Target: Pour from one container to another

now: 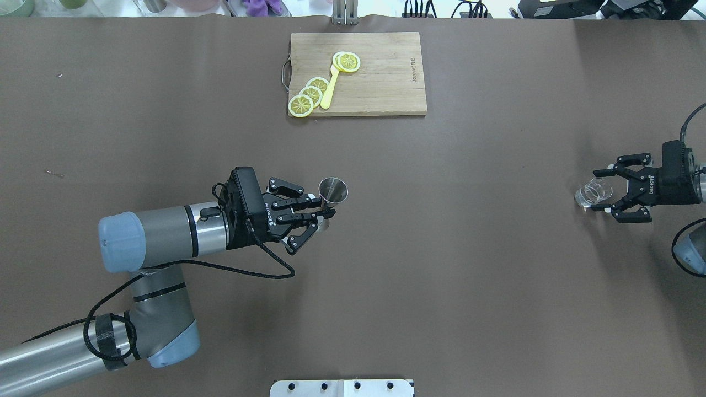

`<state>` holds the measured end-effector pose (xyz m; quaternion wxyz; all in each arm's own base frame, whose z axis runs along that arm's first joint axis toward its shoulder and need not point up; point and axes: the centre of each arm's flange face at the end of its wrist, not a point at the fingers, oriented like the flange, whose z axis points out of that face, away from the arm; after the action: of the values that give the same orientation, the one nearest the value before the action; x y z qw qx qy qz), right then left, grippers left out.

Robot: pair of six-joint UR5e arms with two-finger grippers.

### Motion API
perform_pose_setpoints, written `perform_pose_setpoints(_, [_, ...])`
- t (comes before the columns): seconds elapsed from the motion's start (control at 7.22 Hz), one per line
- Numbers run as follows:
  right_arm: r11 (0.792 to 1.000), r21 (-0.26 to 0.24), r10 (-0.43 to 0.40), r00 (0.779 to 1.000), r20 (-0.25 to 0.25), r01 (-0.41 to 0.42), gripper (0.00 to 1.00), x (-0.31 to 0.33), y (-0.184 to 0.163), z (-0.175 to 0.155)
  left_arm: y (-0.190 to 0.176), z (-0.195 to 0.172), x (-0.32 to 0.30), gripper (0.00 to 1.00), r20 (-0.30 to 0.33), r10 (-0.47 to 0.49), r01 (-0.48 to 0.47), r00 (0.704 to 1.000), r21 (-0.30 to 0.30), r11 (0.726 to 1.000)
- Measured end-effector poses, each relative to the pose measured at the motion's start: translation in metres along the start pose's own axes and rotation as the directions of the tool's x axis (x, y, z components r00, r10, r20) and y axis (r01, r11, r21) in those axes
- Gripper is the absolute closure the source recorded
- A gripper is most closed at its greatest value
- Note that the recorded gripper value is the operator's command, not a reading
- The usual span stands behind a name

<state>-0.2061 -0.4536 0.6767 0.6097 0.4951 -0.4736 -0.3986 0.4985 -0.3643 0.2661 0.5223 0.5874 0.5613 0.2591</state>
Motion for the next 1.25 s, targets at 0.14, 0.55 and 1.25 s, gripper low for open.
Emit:
perform_pose_setpoints(0.14, [1.0,-0.002,0.003,1.0,0.002,-0.003,0.14,-0.0004,0.0002,0.001,0.0014,-0.0014,-0.0002,1.0,-0.001,0.0,0.0,1.0,0.0,1.0])
perform_pose_setpoints(0.55, [1.0,-0.007,0.011,1.0,0.004,-0.011,0.15,-0.0013,0.0005,0.0033,0.0031,-0.0024,0.0008,1.0,-0.003,-0.001,0.001,1.0,-0.002,1.0])
perform_pose_setpoints(1.25, [1.0,-0.019,0.022,1.0,0.007,-0.022,0.16,-0.002,0.0003,0.008,0.0041,-0.0005,0.0047,1.0,-0.009,-0.004,0.004,1.0,-0.003,1.0])
